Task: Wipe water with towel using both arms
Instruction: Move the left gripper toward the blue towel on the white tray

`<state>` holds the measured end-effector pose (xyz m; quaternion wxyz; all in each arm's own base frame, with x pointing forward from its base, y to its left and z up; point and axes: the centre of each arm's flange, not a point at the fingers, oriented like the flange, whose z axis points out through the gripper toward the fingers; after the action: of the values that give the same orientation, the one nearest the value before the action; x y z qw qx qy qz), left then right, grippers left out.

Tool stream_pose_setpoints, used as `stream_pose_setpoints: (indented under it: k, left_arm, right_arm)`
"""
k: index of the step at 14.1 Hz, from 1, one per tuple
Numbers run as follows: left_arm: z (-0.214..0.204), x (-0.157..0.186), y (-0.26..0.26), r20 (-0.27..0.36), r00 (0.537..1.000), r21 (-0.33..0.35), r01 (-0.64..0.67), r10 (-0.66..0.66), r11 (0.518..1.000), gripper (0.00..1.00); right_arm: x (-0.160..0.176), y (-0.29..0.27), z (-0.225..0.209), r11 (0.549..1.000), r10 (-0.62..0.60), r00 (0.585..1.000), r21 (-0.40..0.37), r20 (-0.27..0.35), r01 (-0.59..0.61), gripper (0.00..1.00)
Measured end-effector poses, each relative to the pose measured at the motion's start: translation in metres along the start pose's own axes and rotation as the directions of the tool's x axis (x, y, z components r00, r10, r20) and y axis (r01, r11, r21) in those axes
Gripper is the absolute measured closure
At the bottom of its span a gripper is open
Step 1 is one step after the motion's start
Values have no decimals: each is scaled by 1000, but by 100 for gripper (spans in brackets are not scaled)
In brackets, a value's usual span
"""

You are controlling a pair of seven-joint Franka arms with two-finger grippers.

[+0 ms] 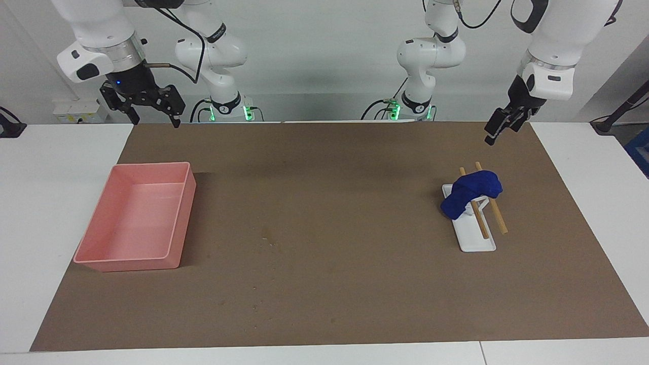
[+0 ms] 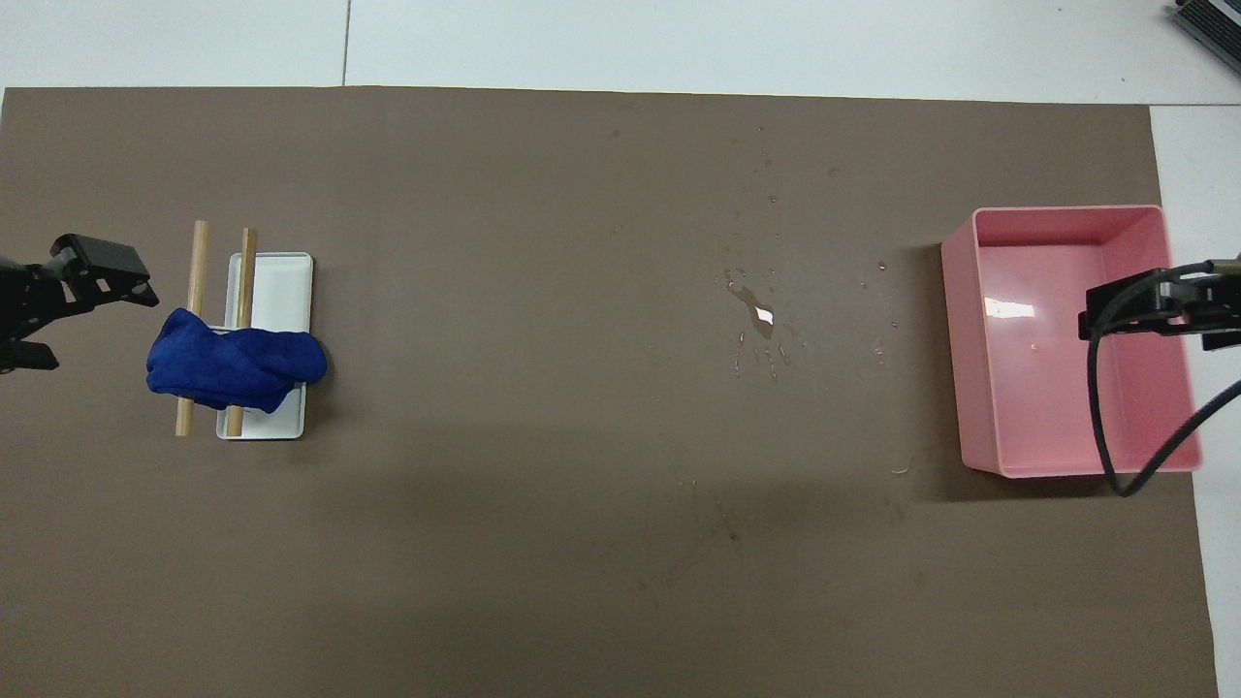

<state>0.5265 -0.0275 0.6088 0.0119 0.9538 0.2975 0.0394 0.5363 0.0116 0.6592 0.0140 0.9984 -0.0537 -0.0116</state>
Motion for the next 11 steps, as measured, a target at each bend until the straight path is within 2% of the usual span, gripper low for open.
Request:
stream_pose_setpoints:
  k: [3, 6, 11]
  left_arm:
    - [21, -2, -18, -9, 967, -7, 254, -254, 967, 0]
    - [40, -5, -21, -11, 895, -15, 445, -445, 895, 0]
    - [87, -2, -36, -10, 780, -14, 626, -626, 780, 0]
  right_arm:
    - [0, 0, 3, 1000, 0, 1000, -1, 7, 0, 0]
    - [0, 0, 6, 1000, 0, 1000, -2, 12, 0, 0]
    - [-3, 0, 8, 1000, 0, 1000, -2, 19, 1, 0]
